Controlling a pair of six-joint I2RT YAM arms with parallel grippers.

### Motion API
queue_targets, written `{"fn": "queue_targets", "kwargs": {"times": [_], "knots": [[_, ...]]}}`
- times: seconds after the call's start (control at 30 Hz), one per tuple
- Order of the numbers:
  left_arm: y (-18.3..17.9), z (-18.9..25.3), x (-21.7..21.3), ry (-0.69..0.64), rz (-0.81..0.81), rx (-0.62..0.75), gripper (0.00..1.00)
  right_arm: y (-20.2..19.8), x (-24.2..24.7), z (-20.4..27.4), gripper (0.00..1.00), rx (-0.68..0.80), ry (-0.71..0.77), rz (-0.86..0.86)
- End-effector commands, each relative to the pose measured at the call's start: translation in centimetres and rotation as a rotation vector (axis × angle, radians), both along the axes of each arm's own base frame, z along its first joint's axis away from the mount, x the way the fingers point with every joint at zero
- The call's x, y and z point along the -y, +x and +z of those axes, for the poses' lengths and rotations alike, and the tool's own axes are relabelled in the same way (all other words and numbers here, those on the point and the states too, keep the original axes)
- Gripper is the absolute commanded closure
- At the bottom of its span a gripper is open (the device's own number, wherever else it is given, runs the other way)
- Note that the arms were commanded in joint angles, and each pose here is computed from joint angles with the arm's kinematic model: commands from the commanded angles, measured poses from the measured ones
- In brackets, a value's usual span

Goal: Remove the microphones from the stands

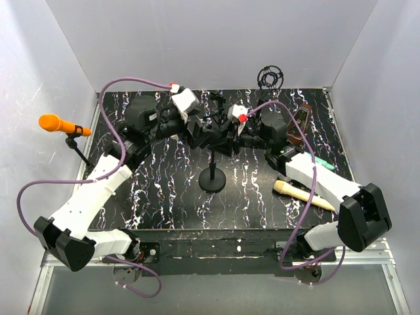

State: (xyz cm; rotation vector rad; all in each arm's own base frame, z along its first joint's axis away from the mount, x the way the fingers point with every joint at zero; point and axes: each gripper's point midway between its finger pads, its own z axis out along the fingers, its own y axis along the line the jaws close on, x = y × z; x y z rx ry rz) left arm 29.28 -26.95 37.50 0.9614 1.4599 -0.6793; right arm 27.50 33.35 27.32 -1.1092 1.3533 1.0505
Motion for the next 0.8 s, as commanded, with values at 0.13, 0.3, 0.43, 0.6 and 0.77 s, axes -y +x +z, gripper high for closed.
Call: {"fn": "queue_targets", "kwargs": {"times": [0.13,0.3,0.43,0.6,0.77], "knots": [[0.2,-6.7,-0.7,0.086,0.028,-0.119,0.19,-0.2,1.0,-7.4,0.99,-0.031,-0.143,-0.009],[-0.5,-8.0,-1.2,0.113,0.025,-0.138,0.19,-0.2,1.2,-9.8,0.99,-0.058,-0.184,-0.011],[-0.5,-7.6,-1.7,0.130,0.041,-0.114,0.18,0.1,1.1,-10.5,0.99,-0.066,-0.198,-0.016],[-0.9,-6.1,-3.4,0.175,0.068,-0.068,0.17,1.0,1.0,-12.3,0.99,-0.045,-0.225,-0.023],[-1.2,-5.4,-5.9,0.187,0.109,-0.058,0.17,1.1,1.0,-13.6,0.99,-0.070,-0.249,-0.018]]}}
